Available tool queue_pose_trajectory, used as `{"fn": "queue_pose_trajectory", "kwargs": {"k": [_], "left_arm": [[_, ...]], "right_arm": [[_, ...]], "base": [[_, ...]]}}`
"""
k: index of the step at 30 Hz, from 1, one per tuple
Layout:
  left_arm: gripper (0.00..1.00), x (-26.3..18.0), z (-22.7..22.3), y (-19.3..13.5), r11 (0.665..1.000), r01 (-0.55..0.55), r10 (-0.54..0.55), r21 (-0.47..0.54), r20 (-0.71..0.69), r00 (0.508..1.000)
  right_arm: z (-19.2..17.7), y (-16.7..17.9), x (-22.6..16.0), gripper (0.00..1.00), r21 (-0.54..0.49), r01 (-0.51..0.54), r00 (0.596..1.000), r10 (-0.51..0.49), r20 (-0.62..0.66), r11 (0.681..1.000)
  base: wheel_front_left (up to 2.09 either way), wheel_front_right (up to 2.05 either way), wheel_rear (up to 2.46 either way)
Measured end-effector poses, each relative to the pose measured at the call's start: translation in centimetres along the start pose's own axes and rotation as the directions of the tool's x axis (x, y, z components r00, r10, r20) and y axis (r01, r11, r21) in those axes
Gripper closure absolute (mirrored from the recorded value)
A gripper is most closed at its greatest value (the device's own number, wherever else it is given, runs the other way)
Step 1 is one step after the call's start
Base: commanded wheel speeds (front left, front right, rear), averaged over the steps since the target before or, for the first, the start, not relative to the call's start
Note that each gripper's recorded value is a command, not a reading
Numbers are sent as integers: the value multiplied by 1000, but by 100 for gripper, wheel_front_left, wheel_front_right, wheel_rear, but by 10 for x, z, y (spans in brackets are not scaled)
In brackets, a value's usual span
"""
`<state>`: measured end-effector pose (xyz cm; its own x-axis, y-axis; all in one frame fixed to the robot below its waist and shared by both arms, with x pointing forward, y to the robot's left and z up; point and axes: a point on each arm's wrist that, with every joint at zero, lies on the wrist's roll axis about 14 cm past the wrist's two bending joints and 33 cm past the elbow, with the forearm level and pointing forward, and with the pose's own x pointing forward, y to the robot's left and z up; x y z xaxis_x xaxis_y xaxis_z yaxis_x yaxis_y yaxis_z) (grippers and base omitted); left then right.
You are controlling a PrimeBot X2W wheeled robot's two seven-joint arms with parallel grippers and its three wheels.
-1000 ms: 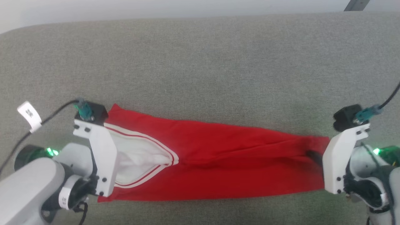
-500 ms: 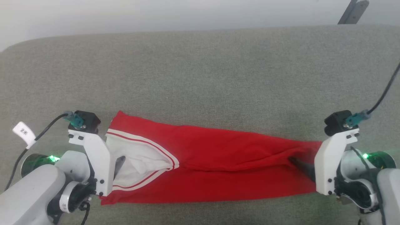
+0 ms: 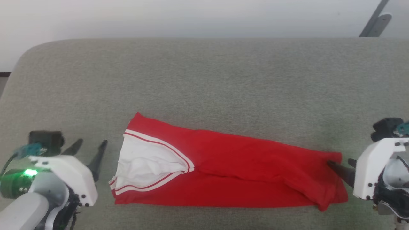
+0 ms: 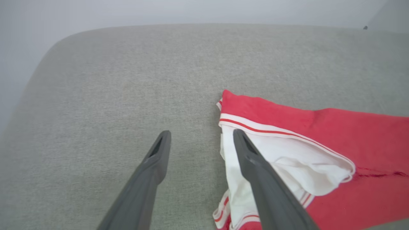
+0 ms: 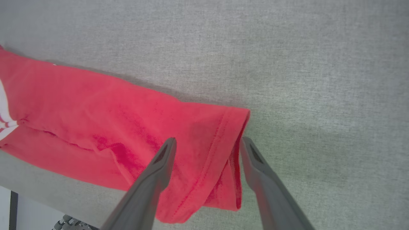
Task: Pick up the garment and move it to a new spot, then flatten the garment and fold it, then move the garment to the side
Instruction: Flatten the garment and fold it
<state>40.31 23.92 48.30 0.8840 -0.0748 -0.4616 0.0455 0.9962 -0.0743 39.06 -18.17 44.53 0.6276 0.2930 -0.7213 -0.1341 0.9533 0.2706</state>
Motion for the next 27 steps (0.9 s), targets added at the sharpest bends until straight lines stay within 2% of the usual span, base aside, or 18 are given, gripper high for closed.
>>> {"fn": "queue_pose_trajectory", "kwargs": {"k": [5,9,17,18,19,20,27], "left_arm": [[0,-15,1,29,996,-82,87,-36,164,983],[0,-26,-4,47,988,-135,148,-72,236,960],[0,-40,-20,72,969,-201,234,-146,262,936],[0,-41,-23,73,968,-204,237,-146,260,936],[0,-42,-24,75,965,-208,244,-158,259,935],[0,-43,-25,76,963,-211,249,-167,261,933],[0,-43,-21,79,961,-211,257,-182,289,922]], "right_arm": [[-16,-13,12,0,39,31,997,-28,-76,999],[-31,-10,27,0,60,15,989,-6,-147,998],[-55,-2,57,0,88,-4,957,30,-288,996],[-56,-1,60,7,84,-6,954,31,-299,996],[-57,1,63,51,82,-12,949,37,-312,997],[-57,4,65,100,69,-24,946,45,-321,997],[-50,13,68,100,115,-73,946,105,-306,991]], "base": [[0,0,0],[0,0,0],[0,0,0],[0,0,0],[0,0,0],[0,0,0],[0,0,0]]}}
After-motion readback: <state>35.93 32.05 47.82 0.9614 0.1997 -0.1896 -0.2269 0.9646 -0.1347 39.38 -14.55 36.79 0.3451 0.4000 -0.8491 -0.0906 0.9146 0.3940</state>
